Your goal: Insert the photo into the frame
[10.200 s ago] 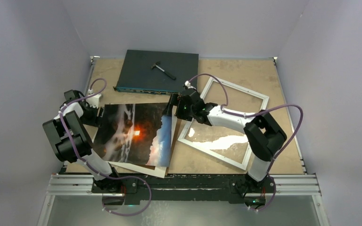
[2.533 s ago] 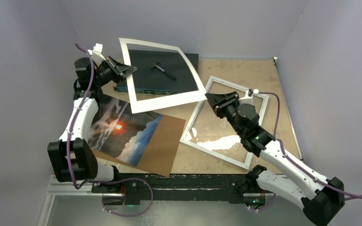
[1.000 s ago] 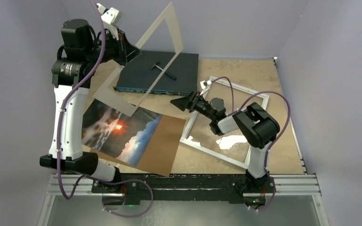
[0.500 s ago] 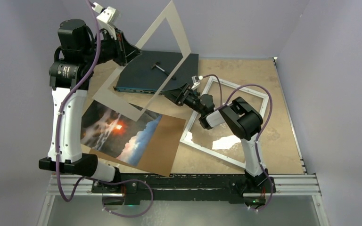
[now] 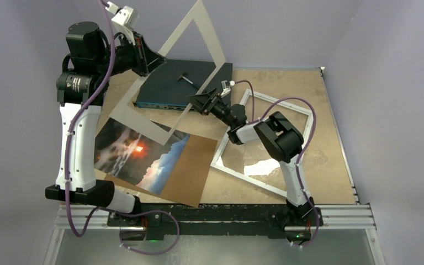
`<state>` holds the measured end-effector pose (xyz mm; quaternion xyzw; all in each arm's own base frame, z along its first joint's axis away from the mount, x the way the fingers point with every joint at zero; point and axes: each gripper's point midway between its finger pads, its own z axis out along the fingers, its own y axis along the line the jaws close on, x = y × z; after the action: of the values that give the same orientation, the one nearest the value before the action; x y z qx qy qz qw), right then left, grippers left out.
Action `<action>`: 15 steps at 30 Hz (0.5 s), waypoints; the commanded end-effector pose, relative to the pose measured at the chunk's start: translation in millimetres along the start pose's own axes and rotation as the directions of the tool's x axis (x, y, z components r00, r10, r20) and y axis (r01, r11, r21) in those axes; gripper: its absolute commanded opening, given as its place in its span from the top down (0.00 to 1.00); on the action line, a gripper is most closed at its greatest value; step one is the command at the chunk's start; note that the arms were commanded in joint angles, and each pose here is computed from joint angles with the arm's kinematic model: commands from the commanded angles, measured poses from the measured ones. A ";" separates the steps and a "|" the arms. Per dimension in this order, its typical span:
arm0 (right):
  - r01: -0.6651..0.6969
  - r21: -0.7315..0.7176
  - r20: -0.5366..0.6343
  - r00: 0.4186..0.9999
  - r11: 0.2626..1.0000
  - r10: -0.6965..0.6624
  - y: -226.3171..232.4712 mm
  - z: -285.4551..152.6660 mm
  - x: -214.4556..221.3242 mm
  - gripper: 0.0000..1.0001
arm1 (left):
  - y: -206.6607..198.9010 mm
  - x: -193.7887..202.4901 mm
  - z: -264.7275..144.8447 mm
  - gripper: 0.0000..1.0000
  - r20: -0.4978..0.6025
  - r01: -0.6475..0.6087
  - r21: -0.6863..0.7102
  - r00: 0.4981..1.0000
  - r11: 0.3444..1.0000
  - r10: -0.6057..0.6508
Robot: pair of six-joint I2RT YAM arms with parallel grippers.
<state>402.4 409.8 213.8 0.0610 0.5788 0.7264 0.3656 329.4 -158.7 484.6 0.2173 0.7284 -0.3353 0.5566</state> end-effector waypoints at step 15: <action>0.269 -0.574 0.188 0.963 0.774 -0.195 211.7 -58.1 -22.3 0.16 | 21.0 -12.8 -4.3 1.00 0.069 -0.023 -0.131 0.997 0.991 0.032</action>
<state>374.1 391.8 265.6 0.0525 0.5554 0.7437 0.3684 342.2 -147.4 482.9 0.1913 0.7352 -0.3017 0.5760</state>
